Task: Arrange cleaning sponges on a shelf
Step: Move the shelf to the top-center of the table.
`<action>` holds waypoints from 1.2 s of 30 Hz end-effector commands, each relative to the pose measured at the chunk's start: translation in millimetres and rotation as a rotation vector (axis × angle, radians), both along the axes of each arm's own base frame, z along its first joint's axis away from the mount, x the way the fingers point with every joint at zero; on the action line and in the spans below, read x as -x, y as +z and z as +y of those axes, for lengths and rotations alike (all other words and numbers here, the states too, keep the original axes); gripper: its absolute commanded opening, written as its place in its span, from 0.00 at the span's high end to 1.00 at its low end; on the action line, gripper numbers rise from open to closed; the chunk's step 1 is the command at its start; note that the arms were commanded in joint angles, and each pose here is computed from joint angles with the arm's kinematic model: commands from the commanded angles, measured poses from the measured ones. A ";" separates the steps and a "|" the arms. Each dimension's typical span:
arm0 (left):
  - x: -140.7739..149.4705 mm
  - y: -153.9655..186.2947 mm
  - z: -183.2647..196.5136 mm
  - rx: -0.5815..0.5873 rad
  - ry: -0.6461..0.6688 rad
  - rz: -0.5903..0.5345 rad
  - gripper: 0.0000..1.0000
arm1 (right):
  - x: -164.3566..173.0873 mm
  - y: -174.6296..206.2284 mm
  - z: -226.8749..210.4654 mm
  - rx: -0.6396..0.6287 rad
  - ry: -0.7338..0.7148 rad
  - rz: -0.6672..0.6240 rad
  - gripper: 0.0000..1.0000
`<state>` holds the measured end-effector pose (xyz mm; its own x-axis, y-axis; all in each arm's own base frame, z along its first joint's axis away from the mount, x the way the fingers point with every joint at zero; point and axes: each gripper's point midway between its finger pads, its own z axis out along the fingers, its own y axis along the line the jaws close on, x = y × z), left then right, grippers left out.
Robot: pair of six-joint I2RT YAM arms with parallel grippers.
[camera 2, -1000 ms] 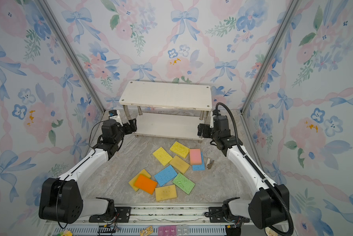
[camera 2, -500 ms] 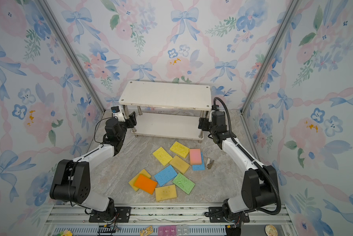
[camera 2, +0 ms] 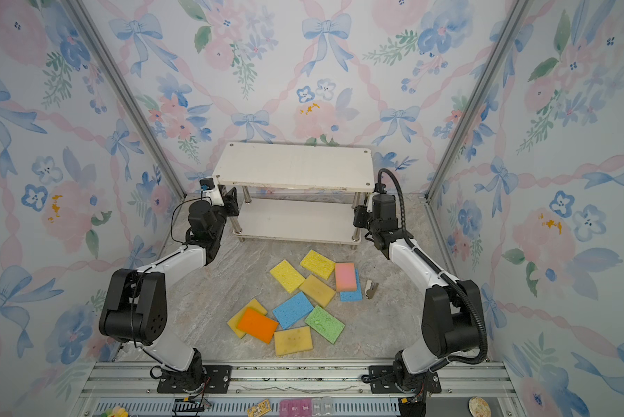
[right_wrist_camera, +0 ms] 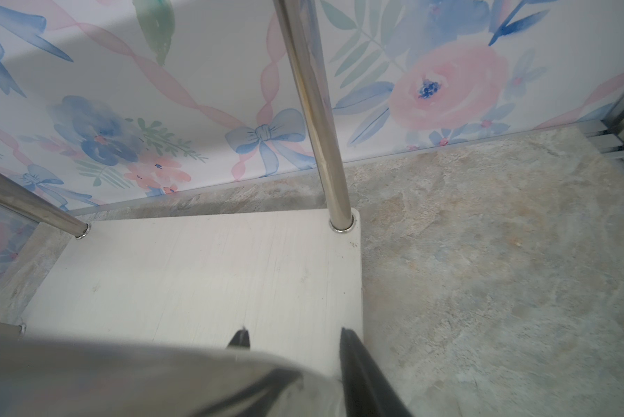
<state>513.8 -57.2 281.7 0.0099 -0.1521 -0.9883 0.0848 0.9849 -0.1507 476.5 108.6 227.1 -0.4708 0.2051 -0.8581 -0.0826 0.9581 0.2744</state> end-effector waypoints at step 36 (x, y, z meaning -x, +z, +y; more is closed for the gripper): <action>142.7 -18.4 -32.2 0.014 -0.160 0.030 0.87 | 93.3 23.7 -28.1 0.087 0.062 -0.022 0.54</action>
